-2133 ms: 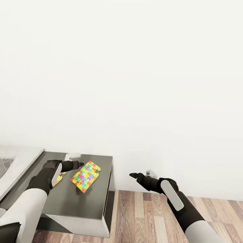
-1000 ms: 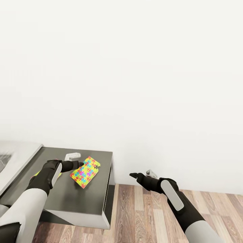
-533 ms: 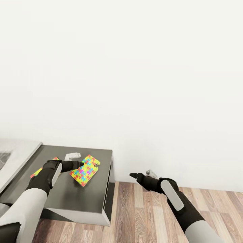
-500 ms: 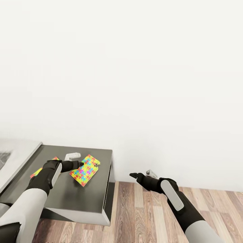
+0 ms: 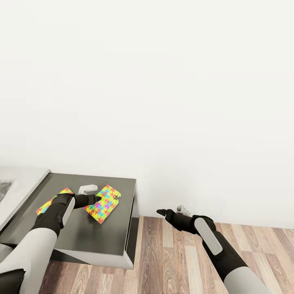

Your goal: Put all the toys in the child's room - the three board games (two on the bed and one on the table), the two jigsaw puzzles on the table, and the tennis ball on the table - inside the toy box on the table in the child's room.

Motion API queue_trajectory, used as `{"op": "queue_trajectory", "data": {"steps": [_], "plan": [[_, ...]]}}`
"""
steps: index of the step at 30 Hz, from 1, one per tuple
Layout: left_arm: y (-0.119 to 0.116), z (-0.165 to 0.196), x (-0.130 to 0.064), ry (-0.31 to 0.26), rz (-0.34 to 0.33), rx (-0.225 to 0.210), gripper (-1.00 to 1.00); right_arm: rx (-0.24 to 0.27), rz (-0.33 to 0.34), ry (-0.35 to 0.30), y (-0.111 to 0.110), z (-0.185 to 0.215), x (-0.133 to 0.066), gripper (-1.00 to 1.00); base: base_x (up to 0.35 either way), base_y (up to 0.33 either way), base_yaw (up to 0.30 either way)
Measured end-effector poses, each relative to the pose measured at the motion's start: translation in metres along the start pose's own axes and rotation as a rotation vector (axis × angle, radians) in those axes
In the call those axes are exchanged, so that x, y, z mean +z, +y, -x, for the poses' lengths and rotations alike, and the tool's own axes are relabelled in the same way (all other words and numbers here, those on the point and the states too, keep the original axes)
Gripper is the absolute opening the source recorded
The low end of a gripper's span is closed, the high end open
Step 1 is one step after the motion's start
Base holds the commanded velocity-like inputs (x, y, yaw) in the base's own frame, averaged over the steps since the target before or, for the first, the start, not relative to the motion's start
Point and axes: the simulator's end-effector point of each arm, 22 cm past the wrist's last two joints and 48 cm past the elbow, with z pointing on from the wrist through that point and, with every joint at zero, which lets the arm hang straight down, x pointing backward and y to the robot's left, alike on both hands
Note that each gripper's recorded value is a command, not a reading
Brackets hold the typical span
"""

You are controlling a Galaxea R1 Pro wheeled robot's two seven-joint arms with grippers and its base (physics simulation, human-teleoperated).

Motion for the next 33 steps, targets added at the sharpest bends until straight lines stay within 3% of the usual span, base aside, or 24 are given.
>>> {"op": "queue_trajectory", "data": {"steps": [33], "plan": [[0.007,-0.019,0.020,0.038,0.013,0.004,1.00,0.033,-0.026,0.032,-0.023,-0.012,0.014,1.00,0.000,0.000,0.000]]}}
